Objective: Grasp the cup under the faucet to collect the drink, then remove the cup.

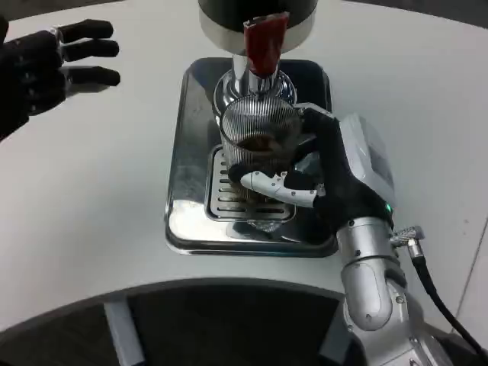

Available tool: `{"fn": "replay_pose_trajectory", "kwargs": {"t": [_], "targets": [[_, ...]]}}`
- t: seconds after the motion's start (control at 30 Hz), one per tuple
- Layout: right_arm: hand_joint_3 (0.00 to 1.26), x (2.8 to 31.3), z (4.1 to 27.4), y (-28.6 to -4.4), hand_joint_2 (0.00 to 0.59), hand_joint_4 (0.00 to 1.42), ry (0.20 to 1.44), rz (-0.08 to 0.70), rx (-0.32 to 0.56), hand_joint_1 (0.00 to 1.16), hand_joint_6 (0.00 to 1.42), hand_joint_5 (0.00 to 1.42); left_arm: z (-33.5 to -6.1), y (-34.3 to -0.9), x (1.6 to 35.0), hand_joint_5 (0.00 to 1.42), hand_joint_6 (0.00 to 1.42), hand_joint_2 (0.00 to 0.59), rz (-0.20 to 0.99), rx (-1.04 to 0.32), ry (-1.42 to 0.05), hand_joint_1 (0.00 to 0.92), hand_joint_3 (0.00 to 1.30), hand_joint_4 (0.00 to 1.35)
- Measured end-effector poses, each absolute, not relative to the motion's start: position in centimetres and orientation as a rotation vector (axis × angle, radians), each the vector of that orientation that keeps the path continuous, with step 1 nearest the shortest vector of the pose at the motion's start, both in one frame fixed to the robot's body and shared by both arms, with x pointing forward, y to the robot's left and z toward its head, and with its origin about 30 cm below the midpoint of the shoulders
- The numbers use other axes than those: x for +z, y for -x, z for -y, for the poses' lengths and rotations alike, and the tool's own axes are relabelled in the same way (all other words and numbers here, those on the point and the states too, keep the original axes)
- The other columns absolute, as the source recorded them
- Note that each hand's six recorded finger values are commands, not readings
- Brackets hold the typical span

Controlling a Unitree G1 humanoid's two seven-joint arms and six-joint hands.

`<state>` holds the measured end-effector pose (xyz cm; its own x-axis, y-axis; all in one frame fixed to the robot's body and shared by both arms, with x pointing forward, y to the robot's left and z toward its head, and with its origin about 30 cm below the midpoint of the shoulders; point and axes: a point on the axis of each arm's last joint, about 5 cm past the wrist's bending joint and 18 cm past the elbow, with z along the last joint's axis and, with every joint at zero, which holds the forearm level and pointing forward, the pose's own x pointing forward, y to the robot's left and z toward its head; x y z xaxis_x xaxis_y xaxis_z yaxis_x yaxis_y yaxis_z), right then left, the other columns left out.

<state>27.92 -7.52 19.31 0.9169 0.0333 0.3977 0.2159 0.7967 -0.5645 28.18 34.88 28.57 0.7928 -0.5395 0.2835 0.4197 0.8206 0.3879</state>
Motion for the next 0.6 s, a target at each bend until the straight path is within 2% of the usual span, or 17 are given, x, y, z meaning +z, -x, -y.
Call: {"fn": "replay_pose_trajectory", "kwargs": {"t": [0.13, 0.33, 0.6], "targets": [[0.87, 19.2, 7.6, -27.8, 0.28, 0.97, 0.655, 0.409, -0.109, 0.89, 1.14, 0.98, -35.0, -28.0, 28.0, 0.27, 0.15, 0.058, 0.377, -0.525, -0.322, 0.0, 0.23, 0.18], [0.91, 18.8, 7.8, -27.4, 0.282, 1.08, 0.665, 0.418, -0.122, 0.94, 1.27, 1.09, -34.8, -27.6, 27.9, 0.25, 0.12, 0.058, 0.368, -0.525, -0.376, 0.0, 0.23, 0.15], [0.92, 18.2, 8.3, -26.5, 0.284, 1.11, 0.671, 0.427, -0.135, 0.96, 1.31, 1.14, -34.5, -26.9, 27.5, 0.19, 0.08, 0.059, 0.38, -0.545, -0.456, 0.0, 0.22, 0.09]]}}
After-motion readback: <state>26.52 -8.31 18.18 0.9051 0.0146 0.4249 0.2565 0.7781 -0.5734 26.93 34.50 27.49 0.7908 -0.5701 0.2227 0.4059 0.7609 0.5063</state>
